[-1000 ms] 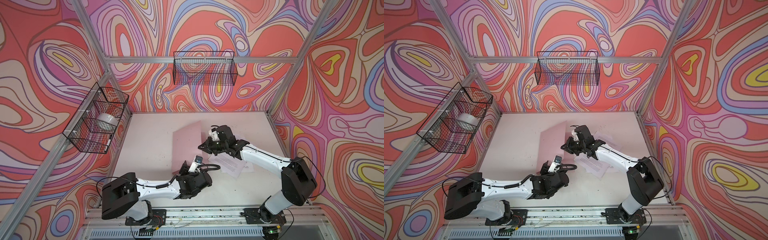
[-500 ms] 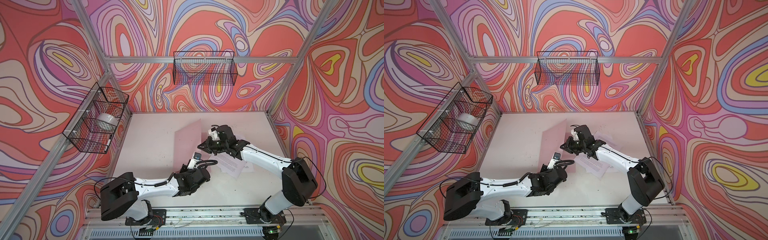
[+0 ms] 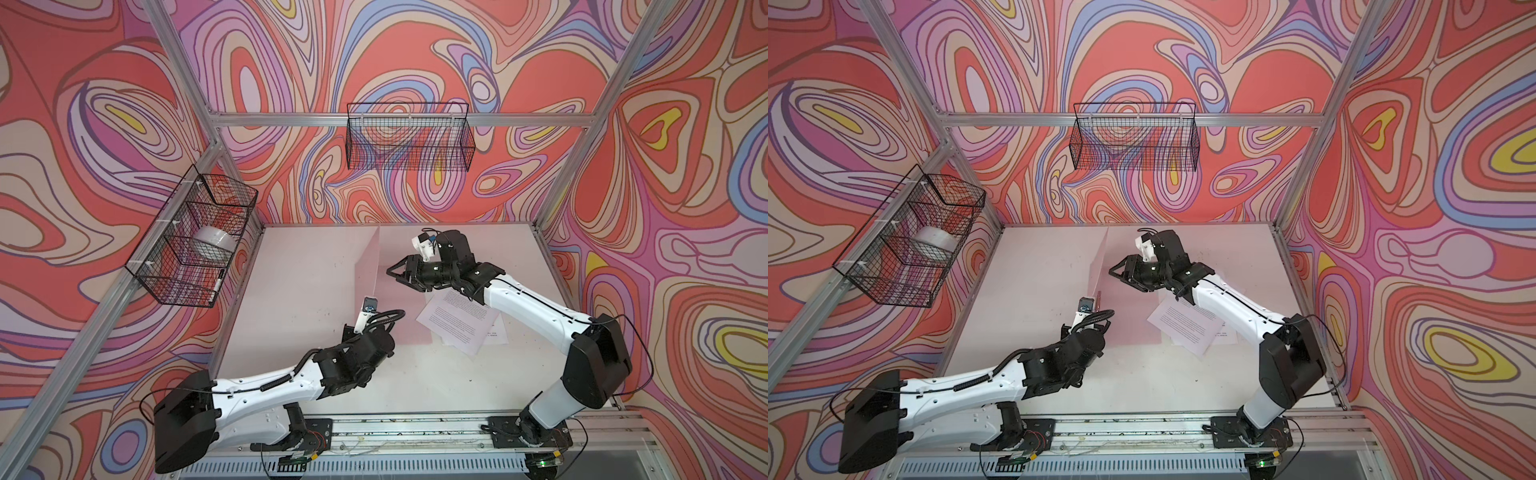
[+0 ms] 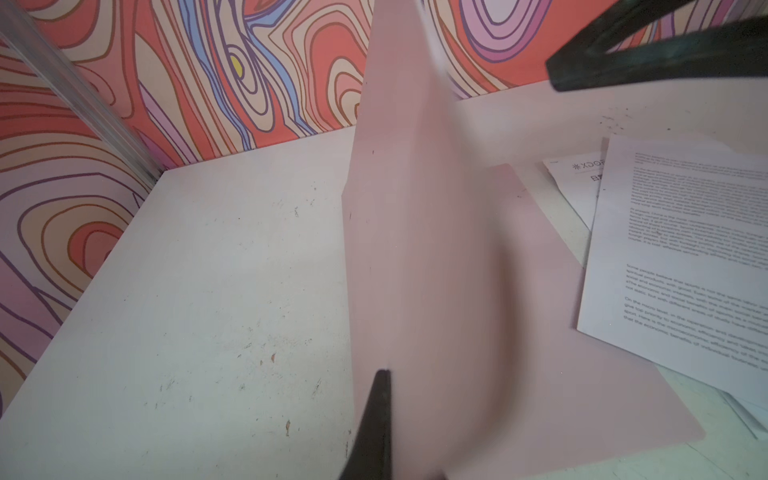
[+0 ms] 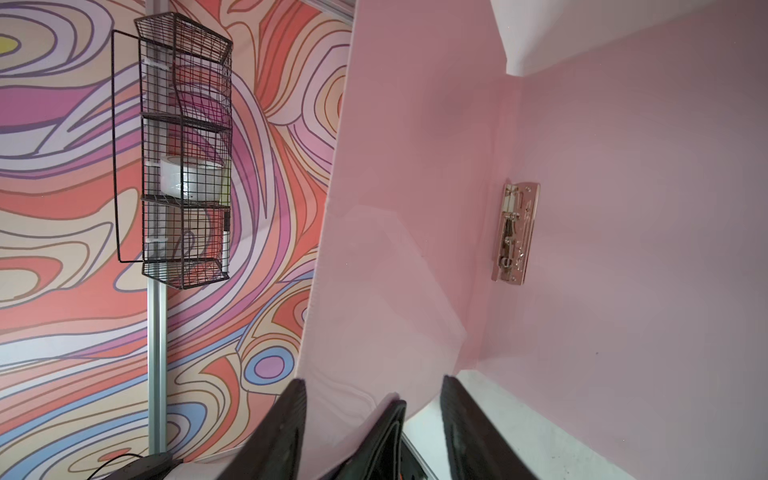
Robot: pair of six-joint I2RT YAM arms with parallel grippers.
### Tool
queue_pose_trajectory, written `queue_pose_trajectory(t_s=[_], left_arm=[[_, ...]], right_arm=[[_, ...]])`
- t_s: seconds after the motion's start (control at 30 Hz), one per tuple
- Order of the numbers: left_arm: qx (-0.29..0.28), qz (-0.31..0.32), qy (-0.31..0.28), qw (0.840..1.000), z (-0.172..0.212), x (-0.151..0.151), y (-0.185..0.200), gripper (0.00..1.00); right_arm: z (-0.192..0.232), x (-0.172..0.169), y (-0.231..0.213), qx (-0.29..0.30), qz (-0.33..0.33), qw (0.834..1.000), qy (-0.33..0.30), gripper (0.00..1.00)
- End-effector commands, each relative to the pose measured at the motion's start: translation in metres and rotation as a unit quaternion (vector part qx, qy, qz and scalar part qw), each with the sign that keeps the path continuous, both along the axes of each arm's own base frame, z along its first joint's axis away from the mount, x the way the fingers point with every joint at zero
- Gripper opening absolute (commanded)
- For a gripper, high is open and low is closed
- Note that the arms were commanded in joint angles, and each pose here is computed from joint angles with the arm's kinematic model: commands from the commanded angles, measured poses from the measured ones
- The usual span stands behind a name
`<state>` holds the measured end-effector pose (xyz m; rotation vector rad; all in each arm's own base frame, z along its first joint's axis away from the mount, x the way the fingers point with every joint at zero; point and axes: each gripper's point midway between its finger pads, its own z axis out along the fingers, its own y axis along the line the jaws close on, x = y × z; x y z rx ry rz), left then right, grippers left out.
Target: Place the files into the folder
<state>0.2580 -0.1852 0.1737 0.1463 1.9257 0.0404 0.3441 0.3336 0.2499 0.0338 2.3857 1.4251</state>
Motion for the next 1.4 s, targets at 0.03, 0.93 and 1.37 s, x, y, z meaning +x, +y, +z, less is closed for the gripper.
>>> queue_pose_trajectory(t_s=[0.03, 0.93, 1.37], left_arm=[[-0.041, 0.012, 0.0, 0.999, 0.003, -0.002, 0.016, 0.0], [-0.292, 0.275, 0.04, 0.915, -0.044, -0.057, 0.143, 0.71], [-0.372, 0.33, 0.003, 0.868, -0.069, -0.081, 0.187, 1.0]], right_arm=[[-0.004, 0.002, -0.022, -0.027, -0.013, 0.999, -0.019, 0.58], [-0.196, 0.014, -0.037, -0.385, -0.024, 0.922, 0.021, 0.56], [-0.217, 0.021, -0.032, -0.438, -0.02, 0.899, 0.023, 0.55]])
